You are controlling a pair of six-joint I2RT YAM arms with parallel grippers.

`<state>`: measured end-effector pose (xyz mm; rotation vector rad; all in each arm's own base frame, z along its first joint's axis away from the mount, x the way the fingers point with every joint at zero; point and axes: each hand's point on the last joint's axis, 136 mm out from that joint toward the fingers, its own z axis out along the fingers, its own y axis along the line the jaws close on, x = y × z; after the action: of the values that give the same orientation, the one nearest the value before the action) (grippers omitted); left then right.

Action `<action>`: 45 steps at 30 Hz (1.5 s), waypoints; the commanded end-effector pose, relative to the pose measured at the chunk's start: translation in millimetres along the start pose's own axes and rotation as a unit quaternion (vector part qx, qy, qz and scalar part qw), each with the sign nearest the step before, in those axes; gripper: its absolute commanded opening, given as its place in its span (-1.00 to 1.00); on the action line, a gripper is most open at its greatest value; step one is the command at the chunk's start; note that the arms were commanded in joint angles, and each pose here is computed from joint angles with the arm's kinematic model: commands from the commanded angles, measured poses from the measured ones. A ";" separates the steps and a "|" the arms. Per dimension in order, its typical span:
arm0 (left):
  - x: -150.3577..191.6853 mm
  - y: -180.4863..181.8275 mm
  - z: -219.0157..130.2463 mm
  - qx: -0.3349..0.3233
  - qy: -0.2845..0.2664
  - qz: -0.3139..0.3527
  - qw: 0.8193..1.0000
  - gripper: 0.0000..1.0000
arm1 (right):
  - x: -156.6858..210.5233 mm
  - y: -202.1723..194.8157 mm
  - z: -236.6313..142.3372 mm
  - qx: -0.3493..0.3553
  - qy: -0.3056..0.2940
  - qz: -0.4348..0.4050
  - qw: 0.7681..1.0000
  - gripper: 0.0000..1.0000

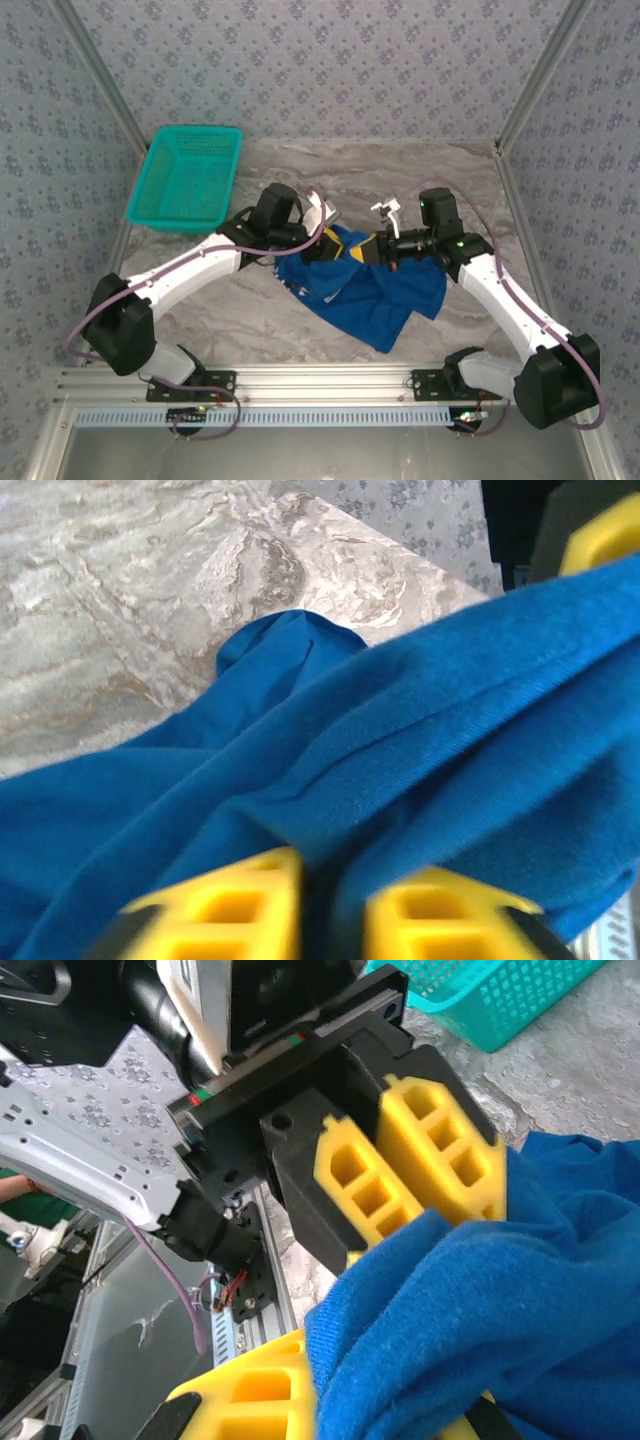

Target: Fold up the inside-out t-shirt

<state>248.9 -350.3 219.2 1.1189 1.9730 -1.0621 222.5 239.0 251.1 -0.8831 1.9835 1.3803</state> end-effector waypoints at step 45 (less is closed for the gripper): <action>-67.7 6.4 -55.6 -0.067 -0.209 -0.278 0.935 -1.00 | 5.9 -80.6 -3.1 0.426 -0.133 0.189 0.875 0.12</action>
<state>283.4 -324.7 276.5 0.1746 2.0902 -1.2530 270.5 221.2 200.5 0.0303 2.3050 0.6232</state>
